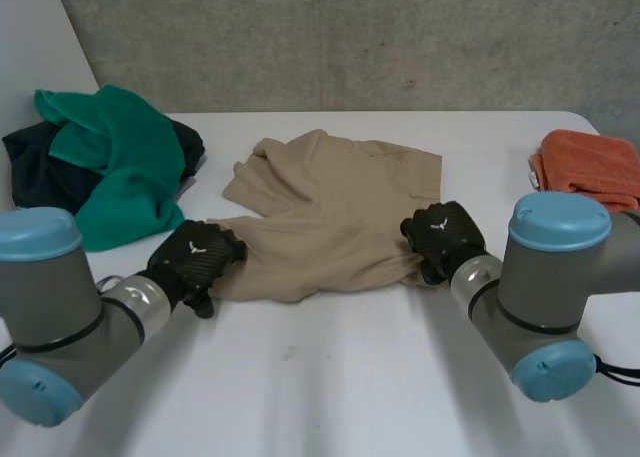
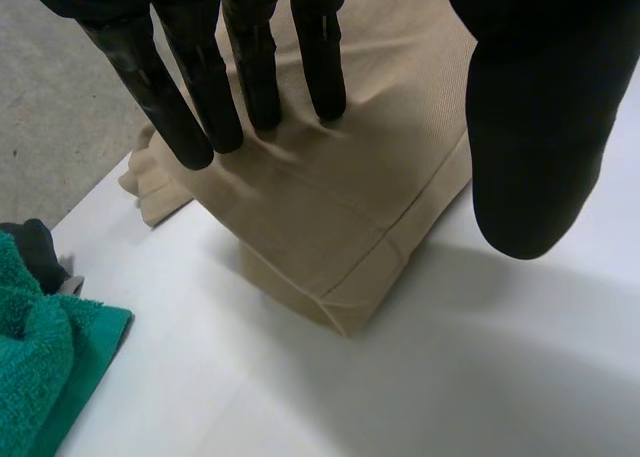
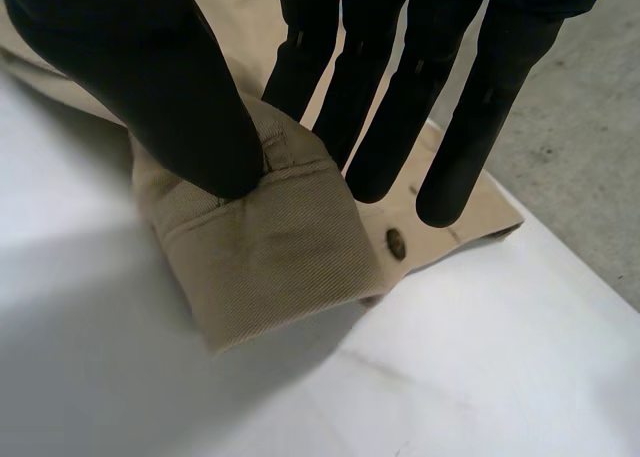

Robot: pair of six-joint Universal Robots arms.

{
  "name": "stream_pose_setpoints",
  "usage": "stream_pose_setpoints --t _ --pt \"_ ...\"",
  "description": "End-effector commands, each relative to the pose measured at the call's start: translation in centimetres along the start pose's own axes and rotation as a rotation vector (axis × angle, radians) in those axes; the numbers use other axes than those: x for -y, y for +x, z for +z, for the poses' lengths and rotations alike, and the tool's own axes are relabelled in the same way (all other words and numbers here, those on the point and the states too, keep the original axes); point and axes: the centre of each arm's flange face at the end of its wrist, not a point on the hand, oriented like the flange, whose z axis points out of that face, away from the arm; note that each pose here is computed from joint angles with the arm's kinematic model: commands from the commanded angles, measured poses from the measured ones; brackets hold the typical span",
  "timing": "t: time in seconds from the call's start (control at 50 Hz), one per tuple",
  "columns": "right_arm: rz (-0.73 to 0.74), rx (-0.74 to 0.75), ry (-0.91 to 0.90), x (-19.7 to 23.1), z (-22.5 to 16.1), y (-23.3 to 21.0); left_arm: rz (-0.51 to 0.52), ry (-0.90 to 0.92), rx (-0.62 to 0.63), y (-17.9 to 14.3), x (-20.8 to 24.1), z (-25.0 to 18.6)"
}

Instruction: Fold the laundry.

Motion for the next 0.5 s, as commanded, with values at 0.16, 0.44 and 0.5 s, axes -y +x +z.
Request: stream_pose_setpoints --t 0.16,0.44,0.5 --pt "0.051 -0.026 0.023 1.1 1.0 1.1 0.074 0.03 0.041 -0.3 -0.4 3.3" --pt "-0.185 0.192 -0.272 3.1 -5.5 1.7 0.001 0.04 -0.048 -0.6 3.5 -3.7" --pt "-0.308 0.347 -0.41 2.6 -8.1 1.5 -0.051 -0.088 -0.155 0.8 3.4 -6.6"
